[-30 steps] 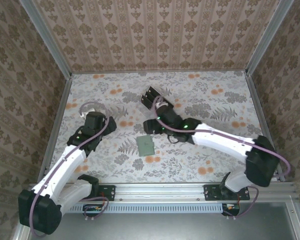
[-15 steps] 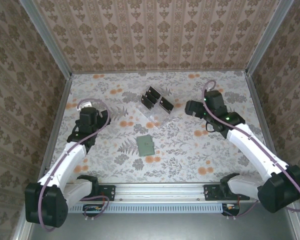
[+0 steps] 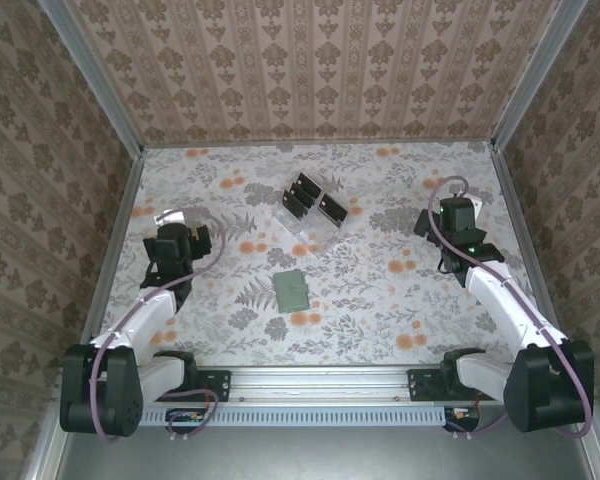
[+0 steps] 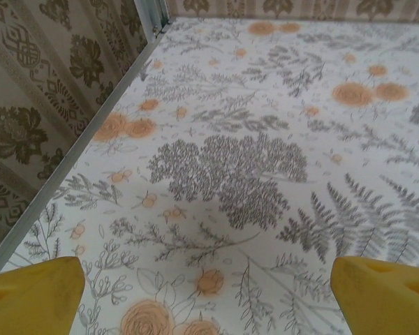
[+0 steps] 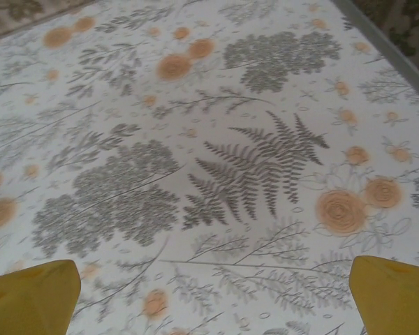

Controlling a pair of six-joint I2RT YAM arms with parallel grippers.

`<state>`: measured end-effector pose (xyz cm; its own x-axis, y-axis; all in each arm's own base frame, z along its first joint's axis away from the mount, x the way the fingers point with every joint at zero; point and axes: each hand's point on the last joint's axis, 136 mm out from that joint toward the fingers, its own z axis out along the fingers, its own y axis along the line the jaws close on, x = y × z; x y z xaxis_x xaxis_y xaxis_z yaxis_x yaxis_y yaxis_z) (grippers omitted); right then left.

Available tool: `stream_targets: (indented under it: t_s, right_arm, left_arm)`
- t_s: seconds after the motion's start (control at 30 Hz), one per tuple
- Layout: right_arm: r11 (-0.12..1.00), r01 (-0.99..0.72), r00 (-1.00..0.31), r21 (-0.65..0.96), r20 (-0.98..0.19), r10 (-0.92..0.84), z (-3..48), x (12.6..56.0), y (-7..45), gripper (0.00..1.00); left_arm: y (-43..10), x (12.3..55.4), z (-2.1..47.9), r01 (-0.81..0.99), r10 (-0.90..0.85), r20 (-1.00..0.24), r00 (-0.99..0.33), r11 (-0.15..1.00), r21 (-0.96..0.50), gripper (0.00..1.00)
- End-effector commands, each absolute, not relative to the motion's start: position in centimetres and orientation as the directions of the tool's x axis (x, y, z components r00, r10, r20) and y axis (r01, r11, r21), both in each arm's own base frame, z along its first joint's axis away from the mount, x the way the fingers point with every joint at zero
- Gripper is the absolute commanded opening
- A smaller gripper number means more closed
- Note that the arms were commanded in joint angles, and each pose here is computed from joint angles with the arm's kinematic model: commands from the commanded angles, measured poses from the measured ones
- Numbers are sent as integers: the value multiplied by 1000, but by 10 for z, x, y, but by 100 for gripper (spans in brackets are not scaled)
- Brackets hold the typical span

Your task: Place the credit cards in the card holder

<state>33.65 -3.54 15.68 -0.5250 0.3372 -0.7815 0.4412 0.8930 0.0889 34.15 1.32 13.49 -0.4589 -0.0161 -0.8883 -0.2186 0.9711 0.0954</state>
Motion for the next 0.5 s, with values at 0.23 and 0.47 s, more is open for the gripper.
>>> stream_targets:
  t_s: [0.23,0.47]
  right_arm:
    - [895,445,-401,5,-893,205,153,348,-60,100]
    - [908,418,-392,8,-900,188,142,356,-57,100]
  left_arm:
    - [21,344,115,-202,72,-892,-447,963,179,100]
    - [29,348,119,-191,21,-922,-387,976,103,100]
